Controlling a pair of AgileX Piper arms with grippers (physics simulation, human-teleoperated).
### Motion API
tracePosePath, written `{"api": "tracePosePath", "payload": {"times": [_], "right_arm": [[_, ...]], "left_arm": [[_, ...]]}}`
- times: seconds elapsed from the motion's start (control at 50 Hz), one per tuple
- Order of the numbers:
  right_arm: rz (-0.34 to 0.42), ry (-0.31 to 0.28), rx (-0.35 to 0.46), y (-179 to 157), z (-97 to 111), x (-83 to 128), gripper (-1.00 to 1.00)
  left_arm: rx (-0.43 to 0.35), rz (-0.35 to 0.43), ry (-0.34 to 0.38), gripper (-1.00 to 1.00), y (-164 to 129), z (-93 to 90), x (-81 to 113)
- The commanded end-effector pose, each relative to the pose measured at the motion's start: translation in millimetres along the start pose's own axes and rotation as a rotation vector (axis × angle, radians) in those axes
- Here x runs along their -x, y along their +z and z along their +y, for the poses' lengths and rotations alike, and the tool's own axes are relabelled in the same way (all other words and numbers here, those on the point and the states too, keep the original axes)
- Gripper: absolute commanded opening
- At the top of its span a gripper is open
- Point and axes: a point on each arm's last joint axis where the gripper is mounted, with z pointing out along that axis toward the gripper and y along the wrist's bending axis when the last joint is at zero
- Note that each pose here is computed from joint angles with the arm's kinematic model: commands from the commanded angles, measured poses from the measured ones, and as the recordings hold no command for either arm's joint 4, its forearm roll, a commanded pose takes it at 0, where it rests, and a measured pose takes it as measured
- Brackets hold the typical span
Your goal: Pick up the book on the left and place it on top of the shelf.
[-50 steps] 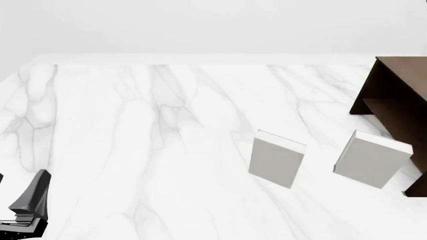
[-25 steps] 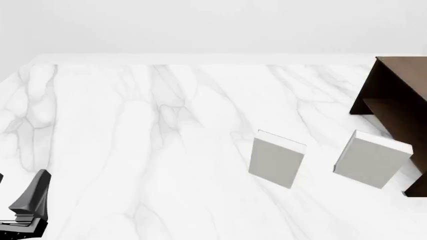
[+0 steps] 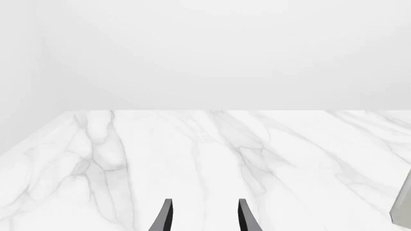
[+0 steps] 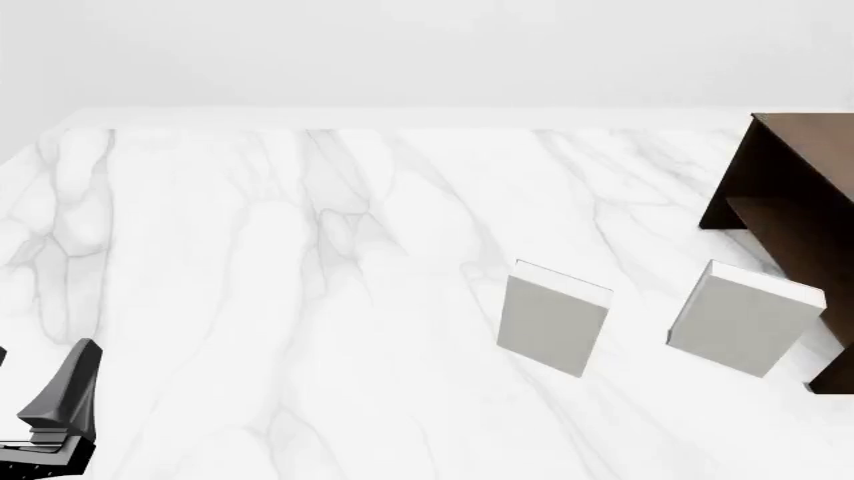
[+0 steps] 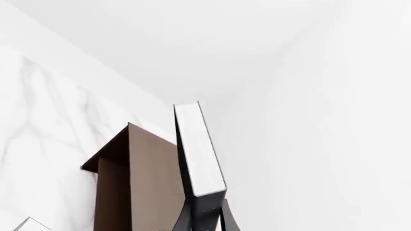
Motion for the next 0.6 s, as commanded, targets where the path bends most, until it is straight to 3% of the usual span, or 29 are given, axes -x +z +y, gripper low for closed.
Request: {"api": "tracePosePath", "payload": {"times": [0.02,0.6], "right_arm": [[0.013,0.016,-0.042,4.7,-8.3,-0.3,-1.0],[0.102,-0.006,-0.107,21.6,-14.3,-20.8,-1.0]], "left_arm": [[0.0,0.0,0.0,1.0,0.0,0.0,0.0],[0.0,0.0,0.0,1.0,0.0,0.0,0.0]]}}
